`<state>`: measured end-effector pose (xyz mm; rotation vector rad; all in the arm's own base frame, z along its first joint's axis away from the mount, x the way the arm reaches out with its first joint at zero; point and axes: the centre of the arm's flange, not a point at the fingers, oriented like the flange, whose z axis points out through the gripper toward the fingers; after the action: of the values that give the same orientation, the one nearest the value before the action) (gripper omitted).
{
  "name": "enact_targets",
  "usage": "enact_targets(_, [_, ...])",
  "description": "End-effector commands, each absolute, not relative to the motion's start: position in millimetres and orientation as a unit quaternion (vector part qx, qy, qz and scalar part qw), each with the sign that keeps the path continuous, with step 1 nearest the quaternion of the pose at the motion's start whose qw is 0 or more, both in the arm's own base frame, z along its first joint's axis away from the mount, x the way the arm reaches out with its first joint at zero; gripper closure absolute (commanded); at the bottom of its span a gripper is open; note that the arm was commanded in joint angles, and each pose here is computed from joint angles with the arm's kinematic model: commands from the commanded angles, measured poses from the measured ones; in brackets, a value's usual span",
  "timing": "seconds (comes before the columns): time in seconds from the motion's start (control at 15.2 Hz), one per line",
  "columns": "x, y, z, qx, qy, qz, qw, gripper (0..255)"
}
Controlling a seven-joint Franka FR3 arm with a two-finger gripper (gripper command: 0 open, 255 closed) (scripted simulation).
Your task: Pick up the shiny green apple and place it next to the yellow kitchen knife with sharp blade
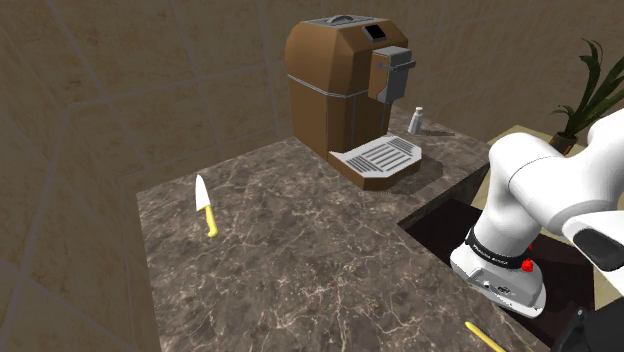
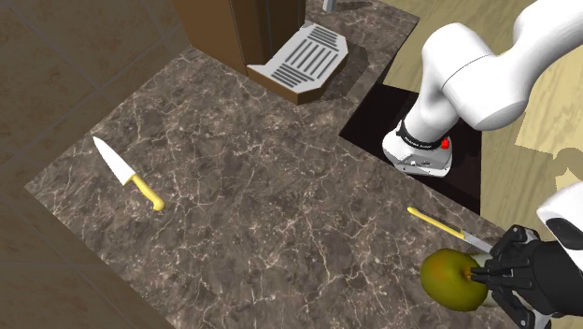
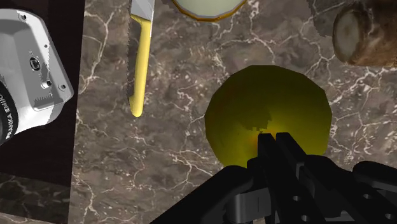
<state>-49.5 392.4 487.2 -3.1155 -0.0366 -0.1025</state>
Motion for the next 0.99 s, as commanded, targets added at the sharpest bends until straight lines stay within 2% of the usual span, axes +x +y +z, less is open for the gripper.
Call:
enact_targets(0.0, [-49.2,393.1,476.0,-0.999,-0.012,-0.033,0.012,255])
enact_targets(0.92, [-49.2,393.0,407.5,-0.999,-0.012,-0.033,0.012,255])
